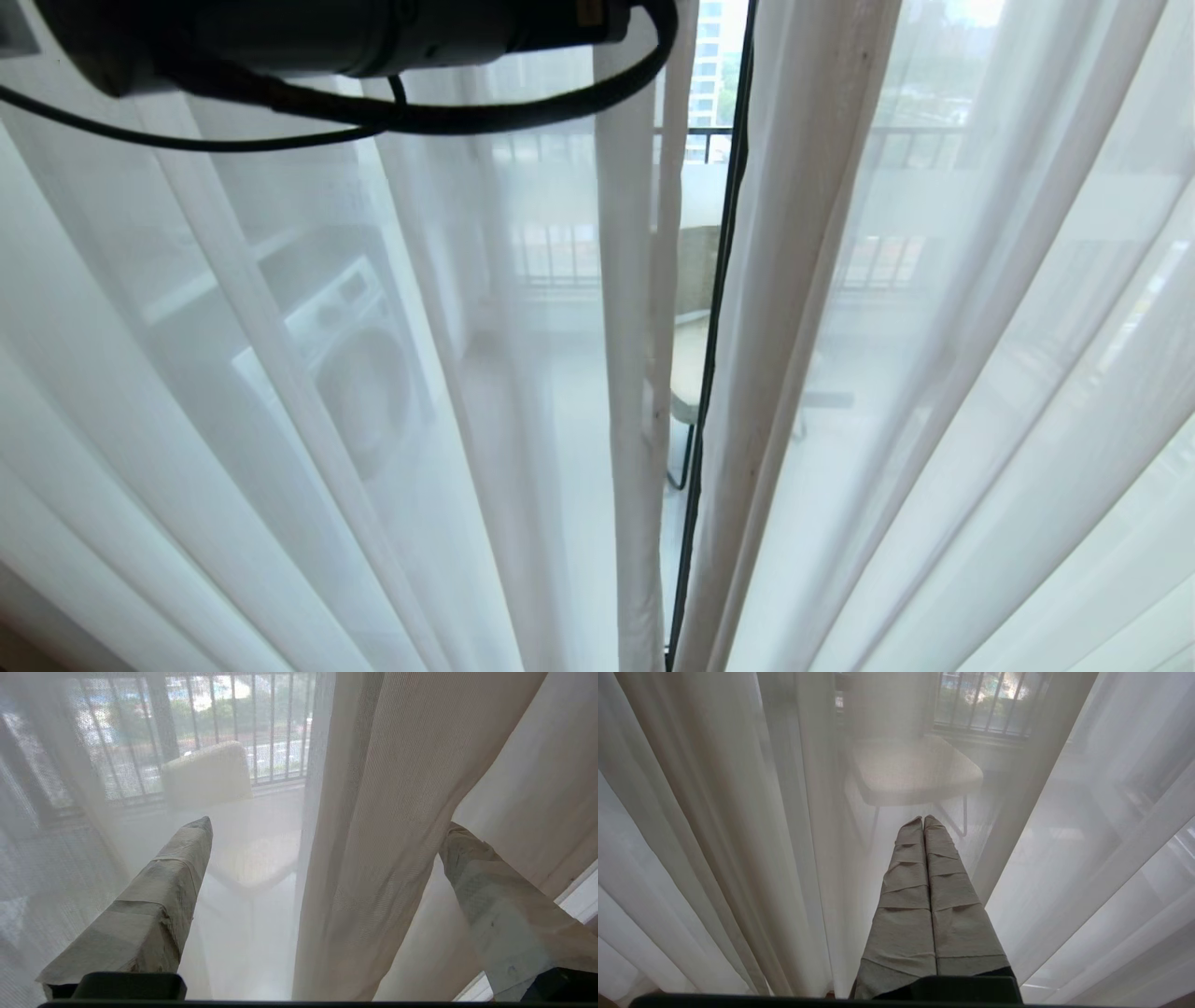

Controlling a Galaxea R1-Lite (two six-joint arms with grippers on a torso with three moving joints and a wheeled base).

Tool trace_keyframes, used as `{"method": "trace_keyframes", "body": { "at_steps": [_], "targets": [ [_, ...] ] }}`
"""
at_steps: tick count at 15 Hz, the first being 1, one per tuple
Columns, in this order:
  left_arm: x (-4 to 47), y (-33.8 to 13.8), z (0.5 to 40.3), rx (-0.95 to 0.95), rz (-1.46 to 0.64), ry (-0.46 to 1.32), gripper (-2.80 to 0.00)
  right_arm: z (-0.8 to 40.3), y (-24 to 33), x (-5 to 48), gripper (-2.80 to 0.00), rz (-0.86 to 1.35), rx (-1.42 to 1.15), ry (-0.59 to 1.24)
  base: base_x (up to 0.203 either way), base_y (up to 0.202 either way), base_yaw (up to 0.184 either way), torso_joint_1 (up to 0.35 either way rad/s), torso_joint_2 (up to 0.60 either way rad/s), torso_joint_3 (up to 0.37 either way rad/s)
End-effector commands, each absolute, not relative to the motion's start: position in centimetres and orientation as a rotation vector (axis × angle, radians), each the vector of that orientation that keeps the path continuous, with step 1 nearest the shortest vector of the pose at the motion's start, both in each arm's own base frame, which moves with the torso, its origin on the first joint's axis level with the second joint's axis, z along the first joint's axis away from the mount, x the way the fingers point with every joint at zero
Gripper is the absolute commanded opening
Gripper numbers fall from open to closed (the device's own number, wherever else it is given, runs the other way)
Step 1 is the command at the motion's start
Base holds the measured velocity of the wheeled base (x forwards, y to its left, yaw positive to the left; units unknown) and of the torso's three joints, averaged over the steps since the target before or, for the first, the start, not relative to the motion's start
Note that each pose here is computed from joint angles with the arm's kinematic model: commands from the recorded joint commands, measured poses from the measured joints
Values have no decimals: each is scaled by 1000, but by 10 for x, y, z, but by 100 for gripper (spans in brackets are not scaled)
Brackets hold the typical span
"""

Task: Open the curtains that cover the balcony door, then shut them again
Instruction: Pull the inner curtains open on both sides

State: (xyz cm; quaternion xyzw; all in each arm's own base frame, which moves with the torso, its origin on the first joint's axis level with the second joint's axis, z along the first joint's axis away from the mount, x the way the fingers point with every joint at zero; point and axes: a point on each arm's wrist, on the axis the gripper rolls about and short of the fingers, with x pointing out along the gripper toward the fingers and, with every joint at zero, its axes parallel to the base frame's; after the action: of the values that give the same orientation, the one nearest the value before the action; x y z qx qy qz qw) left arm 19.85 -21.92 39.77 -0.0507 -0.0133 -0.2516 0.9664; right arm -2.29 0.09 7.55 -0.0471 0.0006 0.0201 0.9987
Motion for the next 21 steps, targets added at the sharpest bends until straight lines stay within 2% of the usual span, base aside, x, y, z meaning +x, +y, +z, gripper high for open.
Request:
{"method": "trace_keyframes", "body": {
  "at_steps": [1, 9, 15, 16, 21],
  "targets": [
    [204, -220, 398, -105, -494, -30, 0, 75, 1, -23, -280, 41, -95, 1, 0, 0, 0, 0, 0, 0],
    [221, -239, 408, -164, -501, -111, 0, 75, 1, -23, -280, 42, -95, 1, 0, 0, 0, 0, 0, 0],
    [227, -245, 403, -158, -499, -102, 0, 75, 1, -23, -280, 41, -95, 1, 0, 0, 0, 0, 0, 0],
    [227, -245, 402, -155, -498, -100, -280, 75, 1, -23, -280, 41, -95, 1, 0, 0, 0, 0, 0, 0],
    [230, -243, 401, -156, -485, -104, -280, 75, 1, -23, -280, 41, -95, 1, 0, 0, 0, 0, 0, 0]
  ]
}}
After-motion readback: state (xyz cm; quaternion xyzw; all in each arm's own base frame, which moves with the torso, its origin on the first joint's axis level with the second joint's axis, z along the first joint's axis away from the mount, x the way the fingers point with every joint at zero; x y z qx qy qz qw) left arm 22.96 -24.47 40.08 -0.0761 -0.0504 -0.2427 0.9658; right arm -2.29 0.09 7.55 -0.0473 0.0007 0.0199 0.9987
